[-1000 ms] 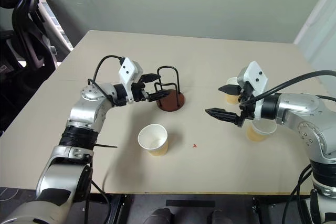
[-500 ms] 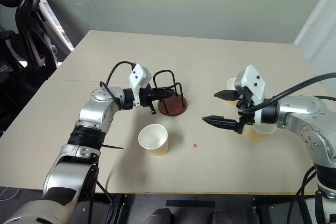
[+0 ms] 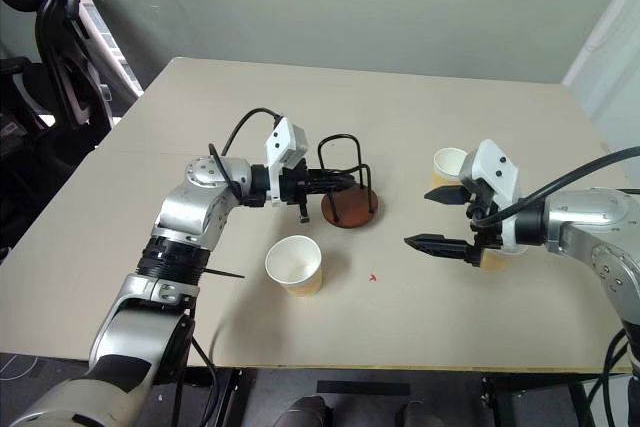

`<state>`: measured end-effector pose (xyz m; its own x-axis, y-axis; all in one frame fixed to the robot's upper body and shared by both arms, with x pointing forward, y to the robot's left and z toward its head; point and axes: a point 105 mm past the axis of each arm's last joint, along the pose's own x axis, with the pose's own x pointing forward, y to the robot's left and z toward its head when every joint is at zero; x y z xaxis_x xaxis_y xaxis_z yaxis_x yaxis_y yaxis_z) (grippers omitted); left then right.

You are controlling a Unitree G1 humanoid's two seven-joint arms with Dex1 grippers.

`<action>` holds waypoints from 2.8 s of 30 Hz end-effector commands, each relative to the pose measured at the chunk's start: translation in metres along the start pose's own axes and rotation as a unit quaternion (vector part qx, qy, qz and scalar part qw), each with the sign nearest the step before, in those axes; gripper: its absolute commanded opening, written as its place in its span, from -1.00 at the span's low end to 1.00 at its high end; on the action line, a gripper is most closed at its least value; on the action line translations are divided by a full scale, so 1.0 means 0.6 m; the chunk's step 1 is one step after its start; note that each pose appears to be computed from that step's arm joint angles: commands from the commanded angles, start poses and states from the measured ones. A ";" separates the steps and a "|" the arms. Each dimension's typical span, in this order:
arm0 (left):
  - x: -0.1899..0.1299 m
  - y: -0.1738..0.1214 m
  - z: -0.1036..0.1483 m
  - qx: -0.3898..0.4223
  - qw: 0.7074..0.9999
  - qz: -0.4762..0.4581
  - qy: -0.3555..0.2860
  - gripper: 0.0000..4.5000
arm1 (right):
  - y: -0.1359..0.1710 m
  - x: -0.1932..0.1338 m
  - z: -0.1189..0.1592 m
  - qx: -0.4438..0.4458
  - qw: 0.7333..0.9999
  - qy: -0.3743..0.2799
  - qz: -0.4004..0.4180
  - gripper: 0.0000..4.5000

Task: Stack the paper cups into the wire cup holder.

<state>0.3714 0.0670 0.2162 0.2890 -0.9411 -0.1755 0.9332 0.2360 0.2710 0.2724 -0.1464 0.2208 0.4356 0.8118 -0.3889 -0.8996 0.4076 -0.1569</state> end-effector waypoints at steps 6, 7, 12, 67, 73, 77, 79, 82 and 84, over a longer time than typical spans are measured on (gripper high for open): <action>0.036 -0.053 0.079 0.086 0.988 -0.119 -0.039 -0.98 | -0.011 -0.045 0.014 -0.015 0.999 -0.001 -0.035 1.00; 0.039 -0.056 0.079 0.090 0.987 -0.129 -0.035 -0.98 | -0.012 -0.048 0.016 -0.015 0.999 -0.001 -0.039 1.00; 0.055 -0.071 0.074 0.094 0.982 -0.163 -0.026 -0.98 | -0.018 -0.070 0.017 -0.016 0.998 0.006 -0.065 1.00; 0.060 -0.093 0.055 0.076 0.981 -0.174 -0.034 0.98 | 0.000 -0.078 0.029 -0.015 0.998 -0.007 -0.059 1.00; 0.043 -0.073 0.079 0.071 0.986 -0.139 -0.061 0.98 | -0.011 -0.073 0.036 -0.023 0.997 -0.015 -0.068 1.00; 0.014 -0.045 0.090 0.067 0.991 -0.091 -0.068 0.98 | -0.034 -0.071 0.038 -0.038 0.994 -0.021 -0.099 1.00; -0.010 -0.035 0.087 0.070 0.993 -0.074 -0.057 0.98 | -0.043 -0.070 0.038 -0.035 0.994 -0.022 -0.106 1.00; -0.039 -0.024 0.081 0.070 0.995 -0.054 -0.039 0.98 | -0.056 -0.066 0.035 -0.037 0.993 -0.017 -0.113 1.00; -0.057 -0.025 0.076 0.070 0.996 -0.052 -0.023 0.98 | -0.066 -0.061 0.034 -0.046 0.992 -0.011 -0.117 1.00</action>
<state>0.3466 0.0836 0.2500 0.2020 -0.9620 -0.1836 0.9279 0.1280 0.3503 0.2894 -0.1831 0.2518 0.6142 0.7172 -0.3290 -0.7890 0.5502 -0.2734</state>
